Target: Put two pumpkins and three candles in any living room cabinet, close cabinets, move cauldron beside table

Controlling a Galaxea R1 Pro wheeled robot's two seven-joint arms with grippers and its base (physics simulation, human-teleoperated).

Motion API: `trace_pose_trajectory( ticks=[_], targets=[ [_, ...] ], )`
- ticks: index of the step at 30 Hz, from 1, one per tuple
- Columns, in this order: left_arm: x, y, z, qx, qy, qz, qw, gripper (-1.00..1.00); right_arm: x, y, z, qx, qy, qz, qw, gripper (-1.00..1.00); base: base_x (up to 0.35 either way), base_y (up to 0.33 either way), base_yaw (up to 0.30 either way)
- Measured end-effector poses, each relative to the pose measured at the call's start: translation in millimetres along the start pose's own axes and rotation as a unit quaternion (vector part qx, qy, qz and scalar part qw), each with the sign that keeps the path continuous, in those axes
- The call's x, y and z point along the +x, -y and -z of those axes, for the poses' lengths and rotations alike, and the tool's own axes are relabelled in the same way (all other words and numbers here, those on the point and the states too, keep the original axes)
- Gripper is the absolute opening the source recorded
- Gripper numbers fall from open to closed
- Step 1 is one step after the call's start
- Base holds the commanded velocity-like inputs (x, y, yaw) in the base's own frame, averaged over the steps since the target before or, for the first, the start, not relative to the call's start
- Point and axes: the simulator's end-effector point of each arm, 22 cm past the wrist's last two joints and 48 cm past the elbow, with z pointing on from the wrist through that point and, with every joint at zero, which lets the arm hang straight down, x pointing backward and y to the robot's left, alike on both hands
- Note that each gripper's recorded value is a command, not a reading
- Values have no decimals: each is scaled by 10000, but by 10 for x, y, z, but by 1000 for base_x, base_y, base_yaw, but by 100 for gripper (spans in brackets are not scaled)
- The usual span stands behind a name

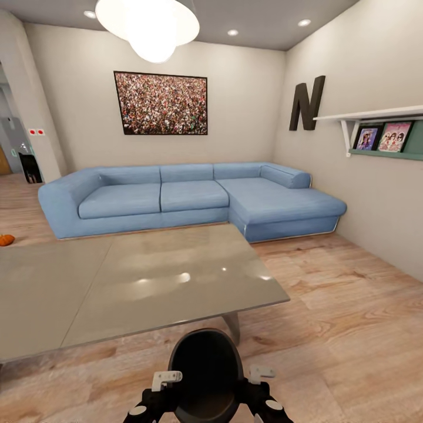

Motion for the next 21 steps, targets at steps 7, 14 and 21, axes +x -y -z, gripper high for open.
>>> trace_pose_trajectory(
  ticks=[7,14,21],
  targets=[
    [135,-18,-89,-1,0,-1,10000,-100,138,30,-82,-1,0,0,10000,-100,0,0,0],
    [269,-36,-177,0,-3,-2,10000,-100,276,60,-162,2,-2,-4,10000,-100,0,0,0],
    [264,-38,-177,-1,1,-3,10000,-100,273,58,-163,-3,1,0,10000,-100,0,0,75]
  ],
)
